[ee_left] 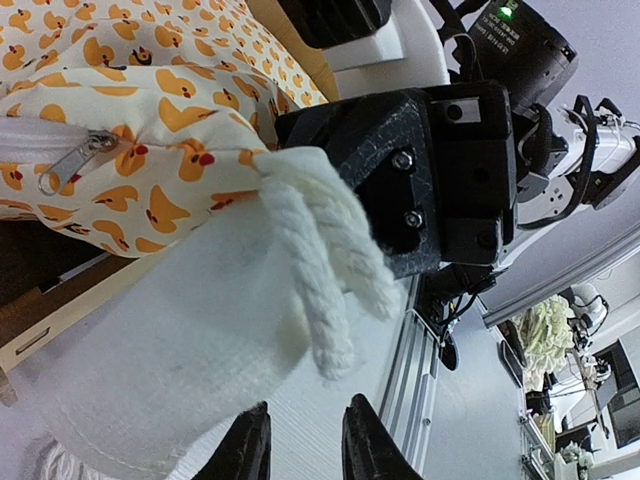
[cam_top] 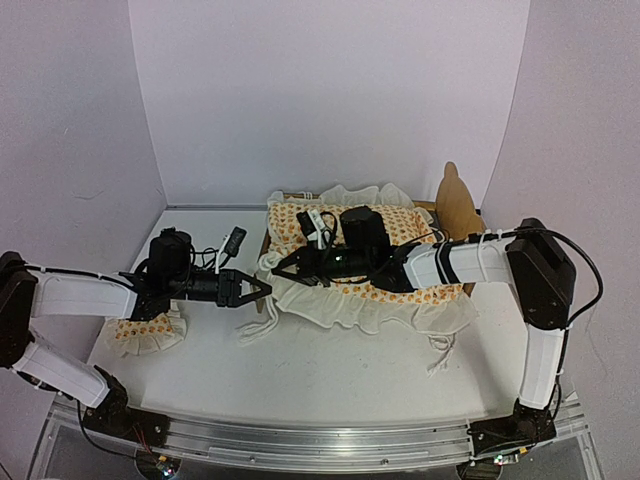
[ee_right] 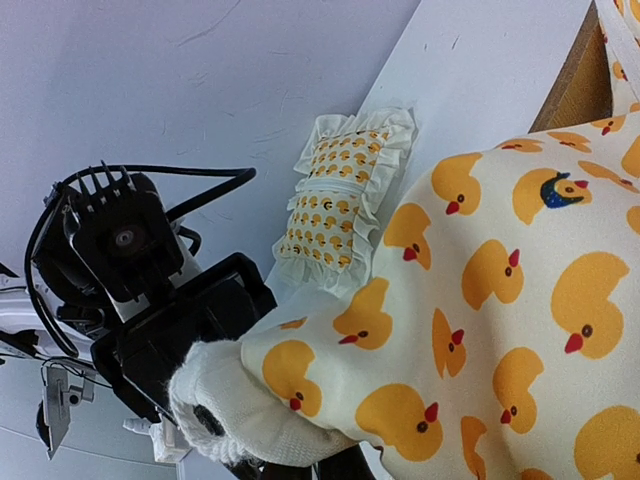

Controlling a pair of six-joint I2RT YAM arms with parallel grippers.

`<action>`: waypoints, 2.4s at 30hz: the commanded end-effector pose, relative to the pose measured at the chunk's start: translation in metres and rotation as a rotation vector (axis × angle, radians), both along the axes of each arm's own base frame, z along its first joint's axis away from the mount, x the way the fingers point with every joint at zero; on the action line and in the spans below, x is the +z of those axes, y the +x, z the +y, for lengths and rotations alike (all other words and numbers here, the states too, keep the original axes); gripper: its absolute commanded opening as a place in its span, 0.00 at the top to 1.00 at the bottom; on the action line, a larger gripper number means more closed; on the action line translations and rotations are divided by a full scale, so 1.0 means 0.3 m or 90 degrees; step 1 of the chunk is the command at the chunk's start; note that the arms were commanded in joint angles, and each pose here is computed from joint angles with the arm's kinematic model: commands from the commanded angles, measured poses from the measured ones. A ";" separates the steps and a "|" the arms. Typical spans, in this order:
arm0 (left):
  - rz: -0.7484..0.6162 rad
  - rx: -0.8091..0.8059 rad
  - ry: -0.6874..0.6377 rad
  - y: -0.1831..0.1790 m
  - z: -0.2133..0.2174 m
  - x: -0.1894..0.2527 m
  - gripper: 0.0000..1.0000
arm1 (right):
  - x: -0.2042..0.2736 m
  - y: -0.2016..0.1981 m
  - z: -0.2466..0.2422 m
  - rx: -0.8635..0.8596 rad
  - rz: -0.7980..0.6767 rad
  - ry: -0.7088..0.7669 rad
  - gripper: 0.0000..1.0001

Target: Set up the pet bed

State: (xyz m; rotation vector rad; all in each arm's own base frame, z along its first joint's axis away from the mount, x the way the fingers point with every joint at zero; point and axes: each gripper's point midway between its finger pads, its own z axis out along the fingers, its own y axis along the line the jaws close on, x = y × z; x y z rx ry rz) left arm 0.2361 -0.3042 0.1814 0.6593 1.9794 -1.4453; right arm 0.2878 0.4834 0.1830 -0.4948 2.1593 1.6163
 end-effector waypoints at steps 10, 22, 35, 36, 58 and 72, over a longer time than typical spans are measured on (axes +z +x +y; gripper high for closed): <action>-0.078 0.092 -0.026 0.086 0.020 0.112 0.67 | 0.193 -0.035 -0.003 0.024 -0.048 0.078 1.00; -0.070 0.064 -0.028 0.086 -0.003 0.113 0.76 | 0.209 -0.042 -0.006 0.028 -0.046 0.089 1.00; -0.082 0.073 -0.028 0.084 0.017 0.132 0.99 | 0.189 -0.041 -0.027 0.026 -0.038 0.082 1.00; -0.083 0.079 -0.026 0.081 0.030 0.132 1.00 | 0.175 -0.038 -0.034 0.027 -0.030 0.078 1.00; -0.260 0.263 0.238 0.581 0.031 0.326 1.00 | -0.001 0.293 -0.474 -0.206 -0.076 -0.233 1.00; -0.300 0.195 0.142 0.589 -0.071 0.554 1.00 | 0.101 0.372 -0.567 -0.208 -0.100 -0.222 1.00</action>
